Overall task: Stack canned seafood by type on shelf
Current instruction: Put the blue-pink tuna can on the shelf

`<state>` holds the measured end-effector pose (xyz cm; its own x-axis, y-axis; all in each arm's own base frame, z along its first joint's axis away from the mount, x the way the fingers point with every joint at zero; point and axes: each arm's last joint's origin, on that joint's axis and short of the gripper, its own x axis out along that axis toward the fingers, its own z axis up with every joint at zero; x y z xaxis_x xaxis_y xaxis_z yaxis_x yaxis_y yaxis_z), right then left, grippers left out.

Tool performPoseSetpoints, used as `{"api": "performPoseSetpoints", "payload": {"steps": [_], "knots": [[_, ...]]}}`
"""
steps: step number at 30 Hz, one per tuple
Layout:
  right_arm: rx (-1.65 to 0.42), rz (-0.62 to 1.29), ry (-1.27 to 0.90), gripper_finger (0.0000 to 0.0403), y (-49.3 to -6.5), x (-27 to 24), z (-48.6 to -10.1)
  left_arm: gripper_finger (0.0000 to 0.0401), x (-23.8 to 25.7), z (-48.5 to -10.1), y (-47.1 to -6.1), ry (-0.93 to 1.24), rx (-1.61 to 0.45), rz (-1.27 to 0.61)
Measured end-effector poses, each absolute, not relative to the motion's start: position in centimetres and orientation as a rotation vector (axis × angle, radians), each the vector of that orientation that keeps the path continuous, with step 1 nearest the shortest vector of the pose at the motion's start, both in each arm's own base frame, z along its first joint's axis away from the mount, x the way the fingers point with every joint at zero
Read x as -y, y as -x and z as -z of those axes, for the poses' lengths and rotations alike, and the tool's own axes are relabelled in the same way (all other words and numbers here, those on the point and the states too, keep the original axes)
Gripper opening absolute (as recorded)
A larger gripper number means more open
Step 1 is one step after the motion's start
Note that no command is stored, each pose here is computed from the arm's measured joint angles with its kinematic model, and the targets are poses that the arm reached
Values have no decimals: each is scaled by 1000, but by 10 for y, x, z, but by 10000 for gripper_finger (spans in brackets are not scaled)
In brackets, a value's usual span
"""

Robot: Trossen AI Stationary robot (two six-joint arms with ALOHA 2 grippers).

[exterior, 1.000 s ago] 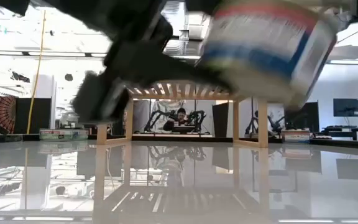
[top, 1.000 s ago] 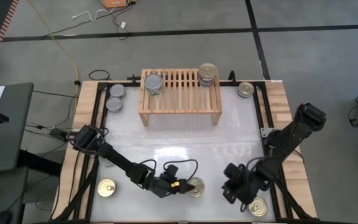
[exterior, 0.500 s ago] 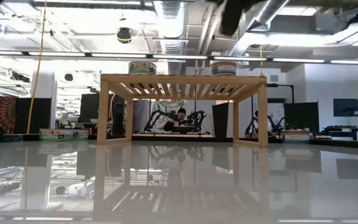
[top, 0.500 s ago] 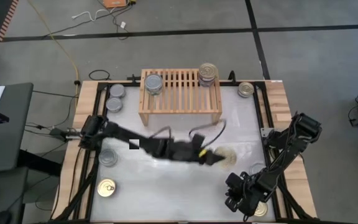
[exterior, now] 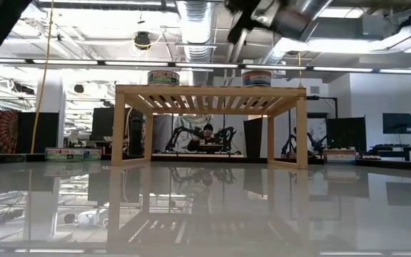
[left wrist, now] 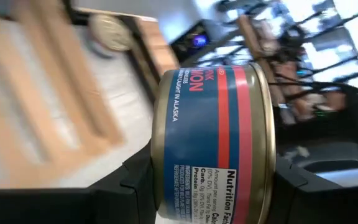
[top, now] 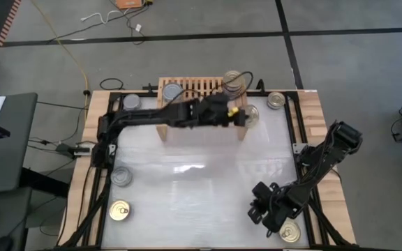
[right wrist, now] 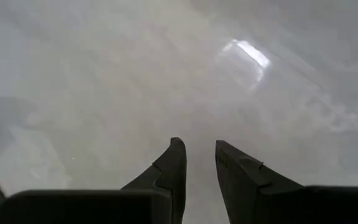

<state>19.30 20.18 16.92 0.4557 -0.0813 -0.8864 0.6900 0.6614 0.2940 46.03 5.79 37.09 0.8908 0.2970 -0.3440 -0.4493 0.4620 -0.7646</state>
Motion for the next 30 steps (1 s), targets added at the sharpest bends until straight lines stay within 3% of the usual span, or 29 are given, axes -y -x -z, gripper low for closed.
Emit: {"api": "performPoseSetpoints", "payload": {"steps": [7,13,17,30], "knots": [[-990,631,-708,111,-197,-185,-172,177,-101,-368,-452,963,-187,-508],[-976,679,-727,111,-203,-175,-173,184,-120,-339,-452,1028,-234,-516],[-976,708,-724,111,-204,-168,-176,180,-128,-333,-454,1061,-163,-483],[-978,736,-716,111,-205,-163,-177,185,-135,-330,-450,1033,-200,-489]]}}
